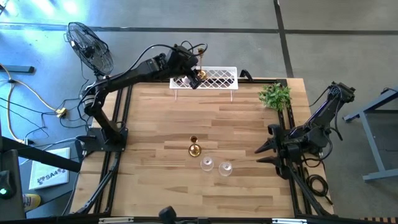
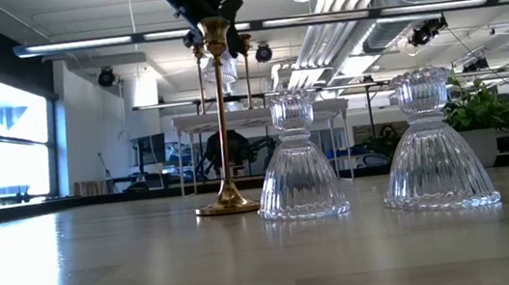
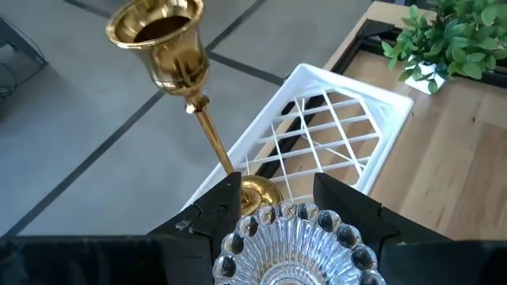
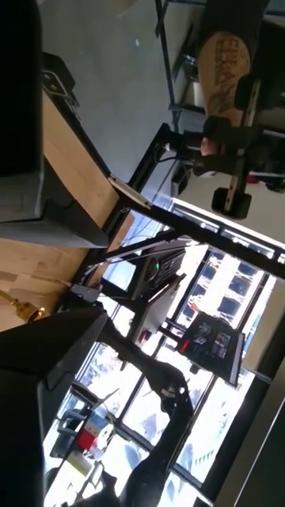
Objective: Pick & Place candle stick holders
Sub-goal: Put the top glass candle holder on the shelf
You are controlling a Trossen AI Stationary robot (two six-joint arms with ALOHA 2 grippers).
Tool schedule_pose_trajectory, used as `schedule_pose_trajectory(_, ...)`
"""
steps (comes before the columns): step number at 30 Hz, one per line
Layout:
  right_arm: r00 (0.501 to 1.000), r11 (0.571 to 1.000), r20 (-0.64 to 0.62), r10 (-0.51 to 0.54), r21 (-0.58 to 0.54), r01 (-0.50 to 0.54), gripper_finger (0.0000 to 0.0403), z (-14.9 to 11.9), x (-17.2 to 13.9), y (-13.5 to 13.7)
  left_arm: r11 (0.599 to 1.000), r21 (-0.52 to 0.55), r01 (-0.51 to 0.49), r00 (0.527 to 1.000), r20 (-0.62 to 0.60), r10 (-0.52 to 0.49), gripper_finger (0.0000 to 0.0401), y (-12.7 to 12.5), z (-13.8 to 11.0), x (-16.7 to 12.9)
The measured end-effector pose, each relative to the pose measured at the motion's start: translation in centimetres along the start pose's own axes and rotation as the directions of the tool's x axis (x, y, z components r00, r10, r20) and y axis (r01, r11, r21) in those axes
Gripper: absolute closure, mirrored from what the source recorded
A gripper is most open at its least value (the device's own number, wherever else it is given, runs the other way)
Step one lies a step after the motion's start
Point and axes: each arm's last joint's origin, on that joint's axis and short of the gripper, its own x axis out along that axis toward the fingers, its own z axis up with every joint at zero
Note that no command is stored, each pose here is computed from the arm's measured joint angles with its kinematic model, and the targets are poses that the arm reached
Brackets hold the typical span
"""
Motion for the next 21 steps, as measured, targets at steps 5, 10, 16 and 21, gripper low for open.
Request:
schedule_pose_trajectory(5, 1.000, 1.000, -0.012, -0.026, 0.000, 0.026, 0.0273, 0.0, 0.0, -0.1, 1.000, -0.007, -0.009, 1.000, 0.002, 0.009, 0.0257, -0.3, -0.3, 0.2)
schedule_pose_trajectory(10, 0.999, 1.000, -0.014, -0.029, -0.001, 0.029, 0.0273, 0.0, 0.0, -0.1, 0.997, -0.020, -0.077, 0.996, -0.035, 0.077, 0.0257, -1.5, -2.8, 1.8)
schedule_pose_trajectory(16, 0.999, 1.000, -0.017, -0.028, -0.001, 0.028, 0.0273, -0.1, 0.0, -0.1, 0.990, -0.070, -0.122, 0.992, 0.022, 0.123, 0.0257, -2.3, -4.2, 3.0)
schedule_pose_trajectory(21, 0.999, 1.000, -0.025, -0.024, -0.007, 0.024, 0.0273, -0.2, 0.0, 0.0, 0.976, -0.110, -0.187, 0.980, 0.045, 0.193, 0.0257, -3.2, -5.0, 3.2)
